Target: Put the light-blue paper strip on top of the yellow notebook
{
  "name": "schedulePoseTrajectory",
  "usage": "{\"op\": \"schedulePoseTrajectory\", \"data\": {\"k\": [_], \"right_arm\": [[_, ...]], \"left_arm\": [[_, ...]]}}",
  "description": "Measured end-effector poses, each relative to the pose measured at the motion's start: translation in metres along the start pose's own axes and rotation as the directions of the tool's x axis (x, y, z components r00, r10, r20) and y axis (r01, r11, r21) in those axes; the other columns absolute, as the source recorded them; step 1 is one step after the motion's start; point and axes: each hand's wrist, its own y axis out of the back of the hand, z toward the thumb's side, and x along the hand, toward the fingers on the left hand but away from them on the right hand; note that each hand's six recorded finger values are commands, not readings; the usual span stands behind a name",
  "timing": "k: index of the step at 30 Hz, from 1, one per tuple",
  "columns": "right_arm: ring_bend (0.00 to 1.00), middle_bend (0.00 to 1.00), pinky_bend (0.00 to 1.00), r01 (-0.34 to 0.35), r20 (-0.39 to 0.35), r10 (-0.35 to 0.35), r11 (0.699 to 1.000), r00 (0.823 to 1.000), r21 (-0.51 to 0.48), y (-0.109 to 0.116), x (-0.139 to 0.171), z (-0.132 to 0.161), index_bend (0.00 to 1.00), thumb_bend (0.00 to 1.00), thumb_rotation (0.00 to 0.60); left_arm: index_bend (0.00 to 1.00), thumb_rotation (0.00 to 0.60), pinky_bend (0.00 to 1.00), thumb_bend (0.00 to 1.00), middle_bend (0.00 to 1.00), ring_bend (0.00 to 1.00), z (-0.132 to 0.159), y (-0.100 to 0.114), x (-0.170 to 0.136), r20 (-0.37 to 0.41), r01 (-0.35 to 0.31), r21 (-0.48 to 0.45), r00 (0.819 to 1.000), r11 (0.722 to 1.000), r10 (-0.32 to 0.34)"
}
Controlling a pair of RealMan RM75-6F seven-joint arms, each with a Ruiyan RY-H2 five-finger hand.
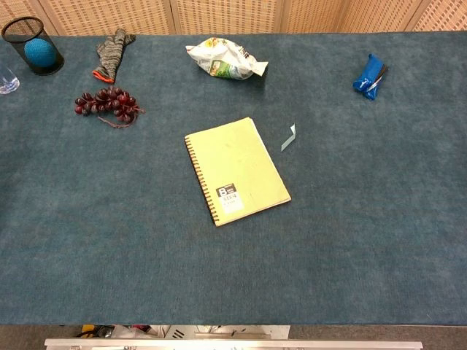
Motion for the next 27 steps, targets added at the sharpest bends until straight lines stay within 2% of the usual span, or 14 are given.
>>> {"op": "schedulePoseTrajectory", "data": {"k": [5, 10, 11, 14, 15, 18, 20, 23, 27], "right_arm": [[0.39, 0.47, 0.44, 0.010, -0.008, -0.010, 1.000, 1.000, 0.003, 0.003, -0.002, 0.002, 0.38, 0.12, 0.600], [0.42, 0.50, 0.45, 0.012, -0.051, -0.012, 1.000, 0.999, 0.002, 0.007, -0.008, 0.013, 0.38, 0.12, 0.600], [0.45, 0.52, 0.48, 0.009, -0.067, -0.008, 1.000, 0.998, 0.003, 0.007, -0.010, 0.017, 0.38, 0.12, 0.600], [0.57, 0.58, 0.67, 0.000, -0.110, 0.001, 1.000, 0.994, 0.007, 0.010, -0.017, 0.029, 0.38, 0.13, 0.600], [0.63, 0.62, 0.77, -0.003, -0.126, 0.004, 1.000, 0.992, 0.010, 0.010, -0.019, 0.033, 0.38, 0.13, 0.600], [0.79, 0.76, 0.95, -0.009, -0.185, 0.014, 0.999, 0.983, 0.030, 0.011, -0.031, 0.049, 0.38, 0.14, 0.600], [0.87, 0.83, 0.99, -0.014, -0.227, 0.025, 0.999, 0.974, 0.050, 0.011, -0.040, 0.060, 0.39, 0.14, 0.600], [0.96, 0.91, 1.00, -0.024, -0.280, 0.042, 0.997, 0.959, 0.069, 0.007, -0.054, 0.078, 0.44, 0.17, 0.600], [1.00, 0.97, 1.00, -0.057, -0.339, 0.085, 0.994, 0.937, 0.094, -0.004, -0.073, 0.101, 0.46, 0.19, 0.600]], "left_arm": [[0.21, 0.600, 0.17, 0.15, 0.22, 0.22, -0.001, -0.001, 0.000, 0.000, 0.005, 0.001, 1.000, 1.000, -0.005], [0.21, 0.600, 0.17, 0.15, 0.22, 0.22, -0.001, 0.000, -0.003, 0.001, -0.002, -0.003, 1.000, 1.000, 0.002], [0.21, 0.600, 0.17, 0.15, 0.22, 0.22, -0.002, 0.000, -0.004, 0.000, -0.003, -0.005, 1.000, 1.000, 0.003], [0.21, 0.600, 0.17, 0.15, 0.22, 0.22, -0.003, -0.001, -0.006, -0.003, -0.001, -0.013, 1.000, 1.000, 0.001], [0.21, 0.600, 0.17, 0.15, 0.22, 0.22, -0.003, -0.001, -0.006, -0.005, 0.001, -0.014, 1.000, 1.000, -0.001], [0.21, 0.600, 0.17, 0.15, 0.22, 0.22, -0.006, -0.002, -0.009, -0.011, 0.002, -0.014, 1.000, 1.000, -0.002], [0.21, 0.600, 0.17, 0.15, 0.22, 0.22, -0.007, -0.001, -0.010, -0.014, -0.001, -0.017, 1.000, 1.000, 0.001], [0.21, 0.600, 0.17, 0.15, 0.22, 0.22, -0.009, 0.000, -0.011, -0.020, -0.004, -0.021, 1.000, 1.000, 0.004], [0.21, 0.600, 0.17, 0.15, 0.22, 0.22, -0.010, -0.001, -0.012, -0.024, -0.002, -0.023, 1.000, 1.000, 0.001]]}}
